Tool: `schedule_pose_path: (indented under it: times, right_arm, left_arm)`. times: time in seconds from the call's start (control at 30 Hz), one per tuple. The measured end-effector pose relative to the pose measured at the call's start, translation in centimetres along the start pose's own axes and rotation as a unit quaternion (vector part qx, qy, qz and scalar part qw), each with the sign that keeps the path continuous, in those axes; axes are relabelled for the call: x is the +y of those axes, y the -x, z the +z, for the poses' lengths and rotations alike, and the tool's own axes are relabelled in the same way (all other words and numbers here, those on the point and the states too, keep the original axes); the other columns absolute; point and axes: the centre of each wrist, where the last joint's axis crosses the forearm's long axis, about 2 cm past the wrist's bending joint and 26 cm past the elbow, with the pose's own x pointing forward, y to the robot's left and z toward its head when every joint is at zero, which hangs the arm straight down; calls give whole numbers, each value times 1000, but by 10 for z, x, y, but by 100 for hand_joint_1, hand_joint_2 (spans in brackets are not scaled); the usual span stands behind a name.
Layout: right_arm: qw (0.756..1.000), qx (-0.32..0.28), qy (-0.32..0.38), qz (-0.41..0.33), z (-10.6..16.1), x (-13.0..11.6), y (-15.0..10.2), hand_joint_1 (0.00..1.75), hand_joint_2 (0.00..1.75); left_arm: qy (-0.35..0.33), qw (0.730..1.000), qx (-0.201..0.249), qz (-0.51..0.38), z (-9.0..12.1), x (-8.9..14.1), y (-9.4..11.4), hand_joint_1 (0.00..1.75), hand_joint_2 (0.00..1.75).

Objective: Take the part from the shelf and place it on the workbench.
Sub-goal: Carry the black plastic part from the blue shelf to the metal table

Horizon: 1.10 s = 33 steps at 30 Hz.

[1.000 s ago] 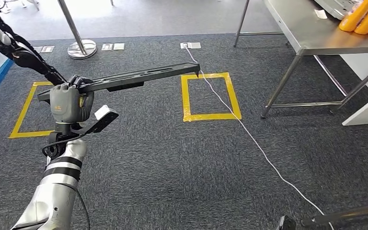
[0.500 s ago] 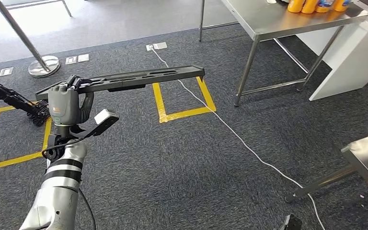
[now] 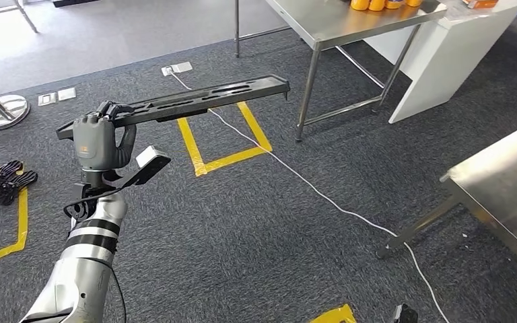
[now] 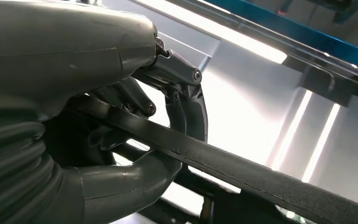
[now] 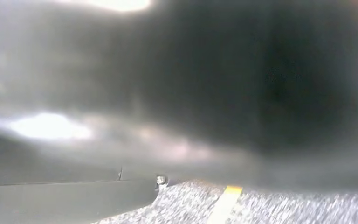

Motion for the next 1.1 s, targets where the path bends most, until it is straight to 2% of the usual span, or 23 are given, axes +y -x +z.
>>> schedule_pose_path:
  times: [0.43,0.6,1.1]
  right_arm:
    - [1000,0,0,0,0,1,-1,0,0]
    - [1000,2,0,0,0,0,0,0,0]
    - [1000,5,-1,-2,2,-1,4,0,0]
  left_arm:
    - [-16,999,-1,27,0,-1,0,175,175]
    - [-4,999,2,36,8,-5,3,175,175]
    - [11,999,-8,40,11,-8,2,175,175]
